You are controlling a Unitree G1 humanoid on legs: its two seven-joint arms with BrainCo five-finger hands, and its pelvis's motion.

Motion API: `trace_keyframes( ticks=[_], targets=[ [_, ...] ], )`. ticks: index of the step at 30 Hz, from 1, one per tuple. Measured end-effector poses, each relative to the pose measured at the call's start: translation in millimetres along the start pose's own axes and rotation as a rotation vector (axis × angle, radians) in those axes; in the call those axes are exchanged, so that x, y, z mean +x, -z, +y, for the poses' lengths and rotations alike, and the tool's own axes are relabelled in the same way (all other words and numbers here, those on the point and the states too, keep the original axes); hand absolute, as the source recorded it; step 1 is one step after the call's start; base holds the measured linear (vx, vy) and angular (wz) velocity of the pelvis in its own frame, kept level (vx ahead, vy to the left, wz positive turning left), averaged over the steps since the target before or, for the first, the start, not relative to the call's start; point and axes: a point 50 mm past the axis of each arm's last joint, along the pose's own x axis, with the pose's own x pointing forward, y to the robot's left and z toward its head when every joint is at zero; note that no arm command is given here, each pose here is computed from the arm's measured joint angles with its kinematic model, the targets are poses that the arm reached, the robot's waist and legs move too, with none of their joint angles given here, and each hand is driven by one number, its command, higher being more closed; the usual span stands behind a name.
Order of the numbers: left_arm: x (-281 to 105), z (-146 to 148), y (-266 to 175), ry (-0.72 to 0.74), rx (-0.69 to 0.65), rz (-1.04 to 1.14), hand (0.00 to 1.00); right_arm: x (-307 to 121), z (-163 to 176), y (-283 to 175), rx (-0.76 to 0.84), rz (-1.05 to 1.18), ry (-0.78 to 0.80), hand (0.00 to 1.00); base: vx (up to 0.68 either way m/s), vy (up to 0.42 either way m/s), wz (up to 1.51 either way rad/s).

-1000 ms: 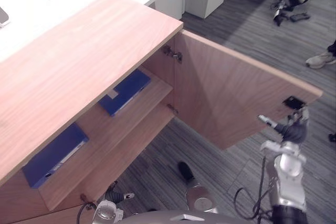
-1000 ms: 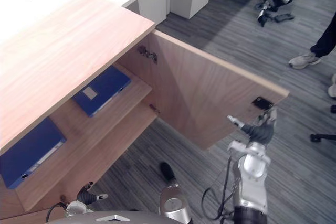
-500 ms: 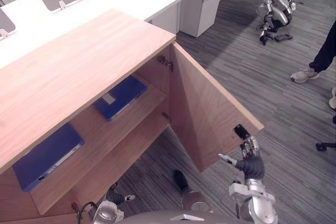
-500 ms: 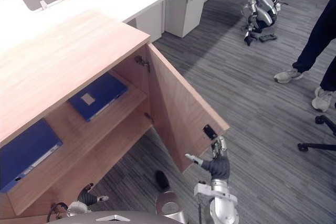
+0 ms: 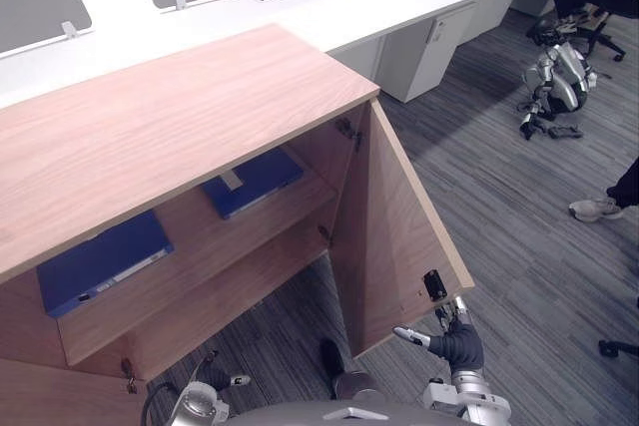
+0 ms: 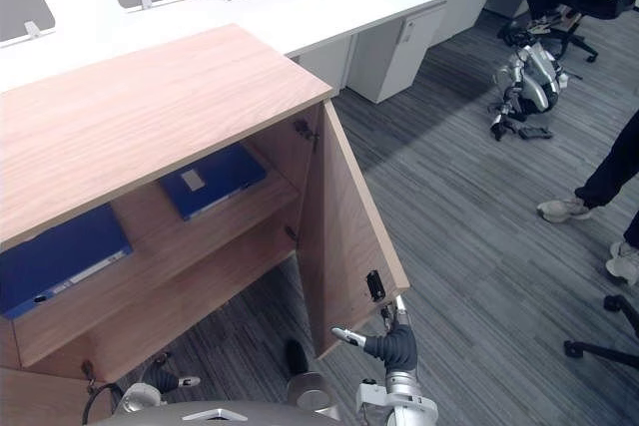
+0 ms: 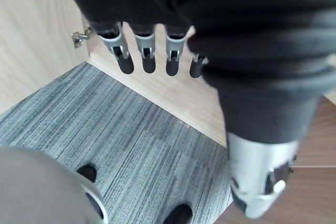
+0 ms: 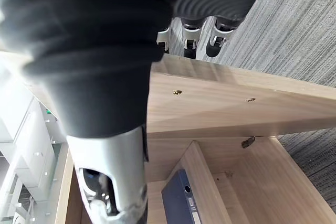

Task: Walk over to the cabinet, pick up the folder, carry it to the office cabinet, place the folder inside the office cabinet, then close the office cabinet door

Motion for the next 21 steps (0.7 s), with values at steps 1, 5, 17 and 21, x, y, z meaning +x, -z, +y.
trace_keyframes(
  ticks=[1,5,17,21],
  targets=[
    [0,1,0,-0.002,0.001,-0.001,0.0,1,1,-1,0.0,-0.004,-0.003,0.0,-0.05,-0.046,0.31],
    [1,3,-2,-0.008,-0.001,-0.006,0.0,13,19,-10,-0.006,-0.061,-0.107,0.0,-0.03,-0.061,0.36],
    [1,3,-3,-0.009,-0.007,-0.007,0.0,42,70,-32,0.05,-0.207,-0.348,0.0,-0.01,-0.023,0.2],
    [2,2,-6,-0.005,0.006,-0.018,0.0,49,73,-21,0.037,-0.159,-0.363,0.0,0.03,0.016,0.05]
  ],
)
